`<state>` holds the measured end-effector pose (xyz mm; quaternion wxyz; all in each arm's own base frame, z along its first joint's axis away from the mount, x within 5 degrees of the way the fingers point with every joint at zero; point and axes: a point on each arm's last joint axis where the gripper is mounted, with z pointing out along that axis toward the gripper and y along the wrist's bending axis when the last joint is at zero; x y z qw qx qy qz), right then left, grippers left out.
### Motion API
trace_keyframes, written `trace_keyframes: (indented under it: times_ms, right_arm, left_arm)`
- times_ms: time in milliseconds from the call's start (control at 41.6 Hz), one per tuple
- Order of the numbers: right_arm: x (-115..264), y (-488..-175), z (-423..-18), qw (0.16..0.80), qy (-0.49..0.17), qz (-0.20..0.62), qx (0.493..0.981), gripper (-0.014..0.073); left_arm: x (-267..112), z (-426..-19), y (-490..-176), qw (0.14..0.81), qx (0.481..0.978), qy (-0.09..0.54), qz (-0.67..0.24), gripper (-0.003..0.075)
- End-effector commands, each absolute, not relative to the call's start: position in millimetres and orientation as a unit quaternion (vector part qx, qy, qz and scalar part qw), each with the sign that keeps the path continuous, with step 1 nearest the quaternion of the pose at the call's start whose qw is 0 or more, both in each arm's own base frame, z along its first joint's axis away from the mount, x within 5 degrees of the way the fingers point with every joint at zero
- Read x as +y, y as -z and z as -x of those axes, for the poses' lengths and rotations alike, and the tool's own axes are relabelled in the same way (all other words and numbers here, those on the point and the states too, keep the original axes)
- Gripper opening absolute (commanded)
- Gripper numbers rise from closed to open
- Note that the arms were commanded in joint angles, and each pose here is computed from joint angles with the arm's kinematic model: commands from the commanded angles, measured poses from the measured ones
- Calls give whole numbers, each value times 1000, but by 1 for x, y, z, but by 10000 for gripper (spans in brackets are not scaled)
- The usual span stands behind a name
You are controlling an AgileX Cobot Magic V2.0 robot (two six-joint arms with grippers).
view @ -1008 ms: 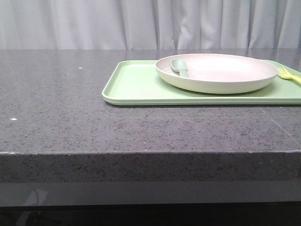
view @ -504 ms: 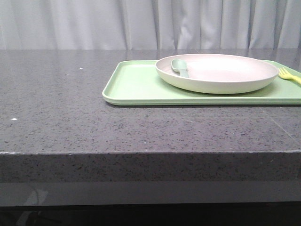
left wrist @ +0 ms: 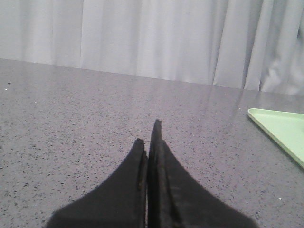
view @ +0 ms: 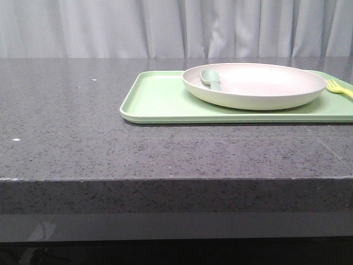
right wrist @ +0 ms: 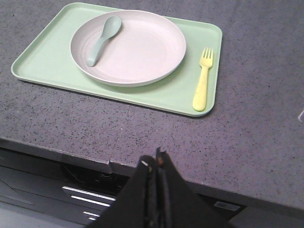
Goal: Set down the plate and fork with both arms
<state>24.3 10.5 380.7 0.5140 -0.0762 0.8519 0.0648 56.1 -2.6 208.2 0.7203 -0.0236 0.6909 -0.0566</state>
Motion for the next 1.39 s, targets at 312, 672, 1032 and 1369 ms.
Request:
trace_keyframes:
  times_ms: [312, 672, 1032, 1369]
  right_arm:
    - [8, -370, -35, 591, -45, 57, 803, -68]
    - [4, -241, -54, 720, -35, 13, 693, -68]
    - [3, -209, -54, 746, -32, 7, 665, -68]
    - [3, -209, -55, 745, -32, 7, 666, -68]
  left_arm:
    - [-2, -54, -215, 755, 652, 57, 24, -20]
    - [-2, -54, -215, 755, 652, 57, 24, -20]
    - [-2, -54, -215, 755, 653, 57, 24, -20]
    - [-2, -54, -215, 755, 653, 57, 24, -20]
